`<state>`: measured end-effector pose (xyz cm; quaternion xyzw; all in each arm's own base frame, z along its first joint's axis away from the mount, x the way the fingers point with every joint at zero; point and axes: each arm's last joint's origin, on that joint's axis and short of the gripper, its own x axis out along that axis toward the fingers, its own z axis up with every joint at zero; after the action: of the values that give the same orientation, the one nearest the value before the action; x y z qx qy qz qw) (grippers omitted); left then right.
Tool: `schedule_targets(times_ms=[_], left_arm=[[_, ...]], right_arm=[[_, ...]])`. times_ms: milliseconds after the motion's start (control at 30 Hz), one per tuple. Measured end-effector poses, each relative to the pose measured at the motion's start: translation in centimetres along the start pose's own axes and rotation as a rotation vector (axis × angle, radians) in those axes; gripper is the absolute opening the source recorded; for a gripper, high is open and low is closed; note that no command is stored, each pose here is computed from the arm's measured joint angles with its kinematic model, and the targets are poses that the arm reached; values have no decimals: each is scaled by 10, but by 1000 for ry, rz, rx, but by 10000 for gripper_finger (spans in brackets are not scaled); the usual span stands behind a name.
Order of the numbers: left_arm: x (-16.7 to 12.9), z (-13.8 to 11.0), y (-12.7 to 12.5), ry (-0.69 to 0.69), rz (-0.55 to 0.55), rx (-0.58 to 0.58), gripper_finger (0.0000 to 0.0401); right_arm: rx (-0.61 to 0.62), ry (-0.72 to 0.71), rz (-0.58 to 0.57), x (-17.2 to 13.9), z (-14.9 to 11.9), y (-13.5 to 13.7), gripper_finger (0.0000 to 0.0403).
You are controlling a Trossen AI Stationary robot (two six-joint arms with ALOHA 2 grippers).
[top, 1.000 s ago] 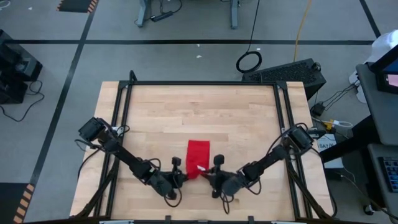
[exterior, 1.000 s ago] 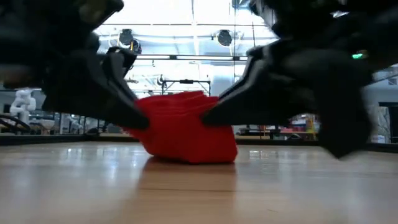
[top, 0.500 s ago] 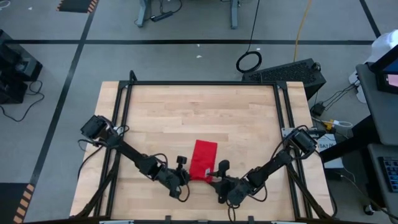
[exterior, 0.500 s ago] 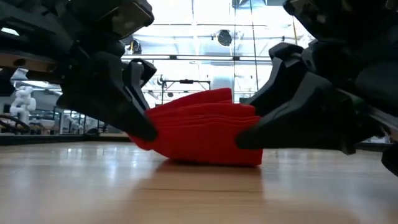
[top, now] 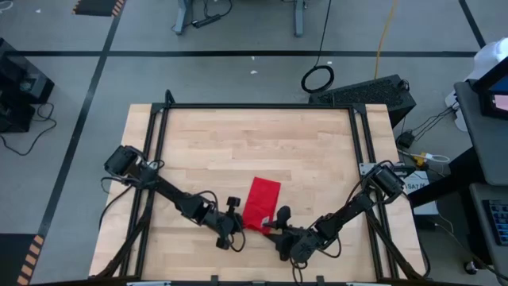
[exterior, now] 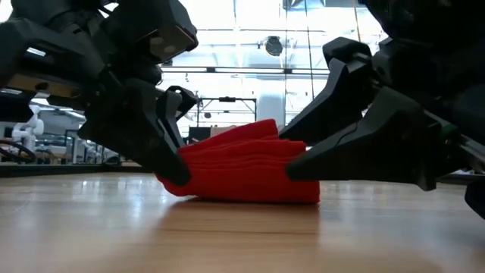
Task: Roll napkin
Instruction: Roll the red napkin
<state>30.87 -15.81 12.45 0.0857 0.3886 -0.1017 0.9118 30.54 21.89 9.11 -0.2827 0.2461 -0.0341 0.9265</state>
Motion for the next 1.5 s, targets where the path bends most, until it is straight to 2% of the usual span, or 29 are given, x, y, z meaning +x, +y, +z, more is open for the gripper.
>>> schedule_targets(times_ms=[167, 433, 767, 933, 1100, 1333, 1500], left_arm=[[1, -1, 4, 14, 2, -2, 20], [1, -2, 4, 27, -12, 0, 20], [1, -3, 6, 43, -16, -9, 20], [2, -2, 11, 45, -22, -24, 20], [3, -2, 16, 45, -31, -43, 20], [3, -2, 19, 47, -37, -67, 20], [3, 0, 19, 35, -23, -108, 31]], right_arm=[[-33, -3, 24, 4, 0, -3, 164], [20, 28, 132, 15, -5, -11, 123], [22, 65, 118, 13, -9, -9, 167], [25, 70, 119, 15, -10, -11, 167], [37, 77, 126, 18, -11, -14, 124], [86, 101, 158, 22, -14, -17, 21], [109, 99, 129, 21, -13, -19, 13]])
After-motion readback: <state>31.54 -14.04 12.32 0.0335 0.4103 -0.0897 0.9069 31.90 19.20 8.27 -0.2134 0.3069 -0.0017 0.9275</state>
